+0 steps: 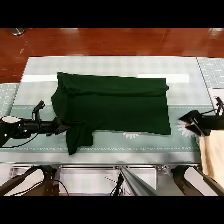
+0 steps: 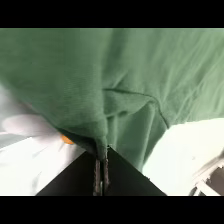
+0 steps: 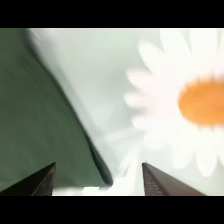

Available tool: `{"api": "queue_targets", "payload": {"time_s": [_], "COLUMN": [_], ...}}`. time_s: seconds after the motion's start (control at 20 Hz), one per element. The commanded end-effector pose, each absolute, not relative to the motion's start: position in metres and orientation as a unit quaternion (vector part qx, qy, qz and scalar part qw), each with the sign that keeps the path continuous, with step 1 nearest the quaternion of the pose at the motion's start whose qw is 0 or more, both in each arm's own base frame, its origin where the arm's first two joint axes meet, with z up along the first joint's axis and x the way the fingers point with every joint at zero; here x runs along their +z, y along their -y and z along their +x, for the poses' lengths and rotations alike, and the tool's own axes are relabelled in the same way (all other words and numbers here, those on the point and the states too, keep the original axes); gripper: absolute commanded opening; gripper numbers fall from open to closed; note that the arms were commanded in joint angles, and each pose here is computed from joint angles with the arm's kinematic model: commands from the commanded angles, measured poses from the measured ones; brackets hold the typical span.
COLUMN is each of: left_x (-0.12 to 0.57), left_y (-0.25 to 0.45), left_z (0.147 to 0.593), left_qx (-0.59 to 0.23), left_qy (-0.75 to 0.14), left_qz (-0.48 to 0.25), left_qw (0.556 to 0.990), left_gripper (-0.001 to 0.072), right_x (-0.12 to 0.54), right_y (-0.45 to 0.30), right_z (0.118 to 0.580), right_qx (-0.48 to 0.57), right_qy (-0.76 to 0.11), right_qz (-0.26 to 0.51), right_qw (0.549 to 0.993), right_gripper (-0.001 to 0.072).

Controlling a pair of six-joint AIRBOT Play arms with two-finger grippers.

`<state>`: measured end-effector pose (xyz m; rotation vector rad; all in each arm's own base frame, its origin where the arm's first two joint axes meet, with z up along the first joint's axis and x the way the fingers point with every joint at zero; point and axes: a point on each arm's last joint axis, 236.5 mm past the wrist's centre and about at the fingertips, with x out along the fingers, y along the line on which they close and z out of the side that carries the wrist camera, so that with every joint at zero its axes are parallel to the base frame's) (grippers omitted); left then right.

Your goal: Fold the shirts.

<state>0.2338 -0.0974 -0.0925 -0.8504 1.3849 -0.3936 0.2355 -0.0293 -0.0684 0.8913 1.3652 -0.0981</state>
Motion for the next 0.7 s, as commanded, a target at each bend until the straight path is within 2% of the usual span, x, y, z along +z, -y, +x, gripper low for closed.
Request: {"api": "queue_targets", "payload": {"time_s": [0.0, 0.15, 0.3, 0.65], "left_x": [-0.091, -0.091, -0.091, -0.091], "left_y": [0.099, 0.099, 0.099, 0.099], "left_z": [0.234, 0.234, 0.234, 0.234], "left_qx": [-0.180, -0.180, -0.180, -0.180], "left_qy": [-0.613, -0.613, -0.613, -0.613], "left_qz": [-0.378, -0.378, -0.378, -0.378], "left_qw": [0.670, 0.670, 0.670, 0.670], "left_gripper": [0.0022, 0.0022, 0.0023, 0.0022], "right_x": [-0.082, -0.087, -0.094, -0.100], "right_y": [0.004, -0.013, -0.027, -0.048], "right_z": [0.207, 0.199, 0.205, 0.264], "right_qx": [-0.032, -0.006, 0.011, 0.040], "right_qy": [-0.643, -0.673, -0.681, -0.650], "right_qz": [0.426, 0.381, 0.375, 0.364], "right_qw": [0.636, 0.634, 0.629, 0.666], "right_gripper": [0.0619, 0.0620, 0.0620, 0.0617]}}
